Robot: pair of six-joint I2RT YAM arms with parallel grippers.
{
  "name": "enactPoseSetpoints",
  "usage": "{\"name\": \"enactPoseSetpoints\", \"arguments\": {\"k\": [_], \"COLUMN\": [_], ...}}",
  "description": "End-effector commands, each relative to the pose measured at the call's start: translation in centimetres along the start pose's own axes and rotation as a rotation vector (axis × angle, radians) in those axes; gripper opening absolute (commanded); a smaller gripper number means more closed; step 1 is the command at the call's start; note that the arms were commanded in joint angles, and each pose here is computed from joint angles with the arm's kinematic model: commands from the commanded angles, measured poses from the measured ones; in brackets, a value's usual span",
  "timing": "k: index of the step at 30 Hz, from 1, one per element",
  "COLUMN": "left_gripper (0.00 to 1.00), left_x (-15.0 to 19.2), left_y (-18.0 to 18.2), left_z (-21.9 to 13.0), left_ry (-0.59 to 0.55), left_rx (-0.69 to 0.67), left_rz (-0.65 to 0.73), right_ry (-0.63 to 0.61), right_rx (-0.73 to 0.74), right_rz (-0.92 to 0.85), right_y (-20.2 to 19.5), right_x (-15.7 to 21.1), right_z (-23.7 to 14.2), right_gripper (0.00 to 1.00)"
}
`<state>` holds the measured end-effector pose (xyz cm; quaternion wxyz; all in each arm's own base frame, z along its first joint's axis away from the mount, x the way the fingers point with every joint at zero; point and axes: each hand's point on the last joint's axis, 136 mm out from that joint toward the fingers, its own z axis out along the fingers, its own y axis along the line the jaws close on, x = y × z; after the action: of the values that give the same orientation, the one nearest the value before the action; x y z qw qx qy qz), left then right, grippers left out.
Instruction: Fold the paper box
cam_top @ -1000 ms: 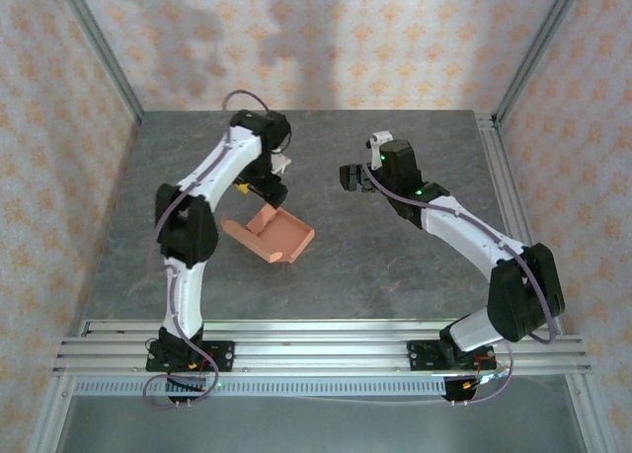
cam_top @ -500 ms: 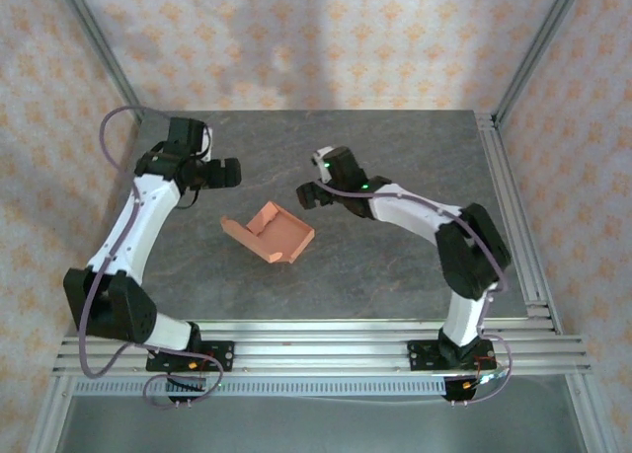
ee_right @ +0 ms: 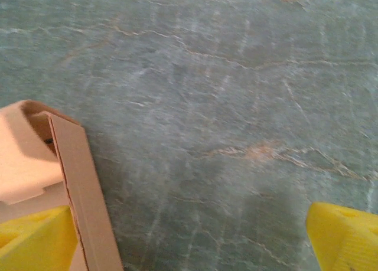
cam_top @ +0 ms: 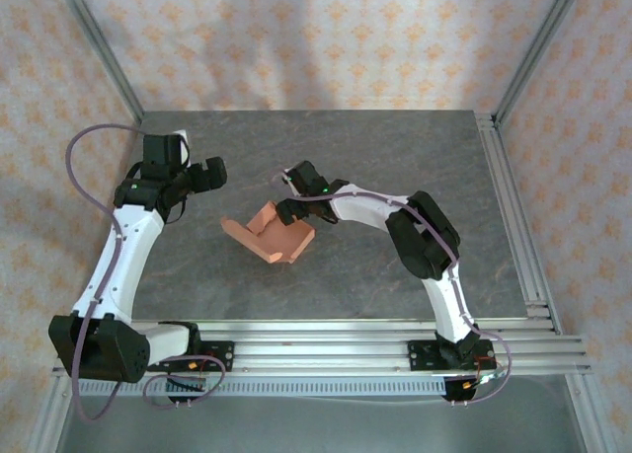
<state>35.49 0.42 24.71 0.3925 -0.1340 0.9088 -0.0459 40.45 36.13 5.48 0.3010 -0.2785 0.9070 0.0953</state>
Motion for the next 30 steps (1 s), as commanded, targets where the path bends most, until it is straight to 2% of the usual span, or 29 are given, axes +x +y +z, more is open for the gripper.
{"name": "enactPoseSetpoints", "arguments": {"k": [1, 6, 10, 16, 19, 23, 26, 30], "left_gripper": [1.0, 1.0, 1.0, 1.0, 1.0, 1.0, 1.0, 1.0], "left_x": [-0.5, -0.4, -0.2, -0.1, 0.2, 1.0, 1.6, 2.8], "left_y": [-0.8, -3.3, -3.7, -3.2, -3.5, -4.1, -5.1, -6.6], "left_z": [0.4, 1.5, 2.2, 2.4, 3.0, 4.1, 4.4, 4.3], "left_ry": [-0.021, -0.034, -0.029, -0.033, -0.014, 0.018, 0.032, 0.058], "left_rx": [0.048, 0.2, 0.221, 0.197, 0.209, 0.243, 0.291, 0.333], "left_rz": [-0.005, -0.061, -0.086, -0.081, -0.076, -0.074, -0.051, 0.004], "right_ry": [0.014, 0.022, 0.006, 0.006, 0.0, -0.08, -0.108, -0.033], "right_rx": [0.108, 0.198, 0.281, 0.144, 0.03, -0.1, -0.118, -0.13], "right_rz": [0.094, 0.22, 0.377, 0.561, 0.504, 0.392, 0.322, 0.21], "right_y": [-3.6, -8.6, -13.2, -15.6, -14.2, -12.4, -13.0, -14.6], "right_x": [-0.2, 0.9, 2.3, 6.7, 6.9, 4.7, 3.3, 2.9], "right_z": [-0.3, -1.1, -3.2, -5.1, -6.7, -9.7, -10.8, -10.3], "right_gripper": [0.96, 0.95, 0.94, 0.93, 0.94, 0.96, 0.96, 0.93]}}
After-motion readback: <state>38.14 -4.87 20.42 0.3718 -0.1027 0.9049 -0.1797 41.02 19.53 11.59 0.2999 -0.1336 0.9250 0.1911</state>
